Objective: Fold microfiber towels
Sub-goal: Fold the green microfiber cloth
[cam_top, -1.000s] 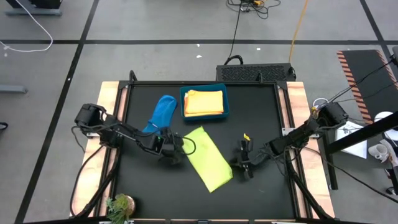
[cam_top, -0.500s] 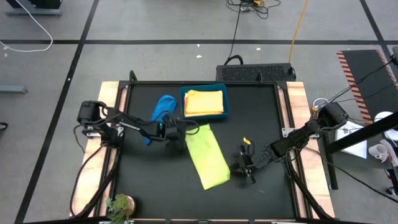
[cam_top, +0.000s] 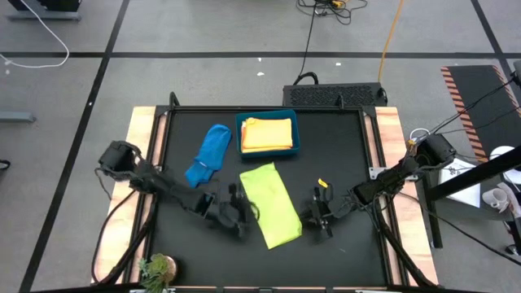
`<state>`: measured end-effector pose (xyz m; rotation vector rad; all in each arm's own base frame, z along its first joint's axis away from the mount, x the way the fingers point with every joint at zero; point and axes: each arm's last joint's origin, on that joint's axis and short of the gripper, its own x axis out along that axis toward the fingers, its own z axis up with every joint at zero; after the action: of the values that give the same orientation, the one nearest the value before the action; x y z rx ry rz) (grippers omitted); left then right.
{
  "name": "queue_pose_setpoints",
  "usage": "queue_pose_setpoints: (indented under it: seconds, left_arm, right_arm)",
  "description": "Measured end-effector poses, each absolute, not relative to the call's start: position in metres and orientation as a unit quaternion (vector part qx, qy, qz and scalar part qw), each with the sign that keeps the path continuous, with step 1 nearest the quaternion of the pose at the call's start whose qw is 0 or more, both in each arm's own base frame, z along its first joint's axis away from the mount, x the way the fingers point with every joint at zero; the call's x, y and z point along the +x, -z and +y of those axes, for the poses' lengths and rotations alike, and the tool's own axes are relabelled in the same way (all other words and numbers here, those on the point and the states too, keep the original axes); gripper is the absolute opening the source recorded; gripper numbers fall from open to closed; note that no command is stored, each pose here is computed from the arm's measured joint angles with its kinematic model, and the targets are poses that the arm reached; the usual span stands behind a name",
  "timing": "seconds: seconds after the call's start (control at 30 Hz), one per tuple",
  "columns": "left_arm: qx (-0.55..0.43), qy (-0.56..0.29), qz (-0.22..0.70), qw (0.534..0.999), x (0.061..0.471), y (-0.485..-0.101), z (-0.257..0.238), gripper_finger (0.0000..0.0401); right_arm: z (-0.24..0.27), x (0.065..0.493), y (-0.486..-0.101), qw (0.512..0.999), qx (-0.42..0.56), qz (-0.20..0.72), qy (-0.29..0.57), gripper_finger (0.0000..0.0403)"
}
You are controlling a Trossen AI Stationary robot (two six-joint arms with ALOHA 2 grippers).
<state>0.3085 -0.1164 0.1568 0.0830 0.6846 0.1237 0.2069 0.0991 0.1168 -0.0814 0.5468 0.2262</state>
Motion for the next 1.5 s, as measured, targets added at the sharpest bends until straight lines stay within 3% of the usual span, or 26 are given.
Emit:
queue_pose_setpoints:
  seconds: [0.17, 0.6, 1.5]
  left_arm:
    - [0.075, 0.034, 0.285, 0.955, 0.326, -0.138, -0.155, 0.0159]
    - [0.197, 0.105, 0.361, 0.905, 0.372, -0.138, -0.212, 0.0159]
    - [0.370, 0.131, 0.345, 0.852, 0.374, -0.113, -0.217, 0.0152]
  right_arm:
    - [0.094, 0.210, -0.117, 0.958, -0.037, 0.266, -0.101, 0.0061]
    - [0.093, 0.210, -0.117, 0.957, -0.034, 0.270, -0.097, 0.0061]
    - [0.093, 0.209, -0.116, 0.955, -0.062, 0.270, -0.103, 0.0061]
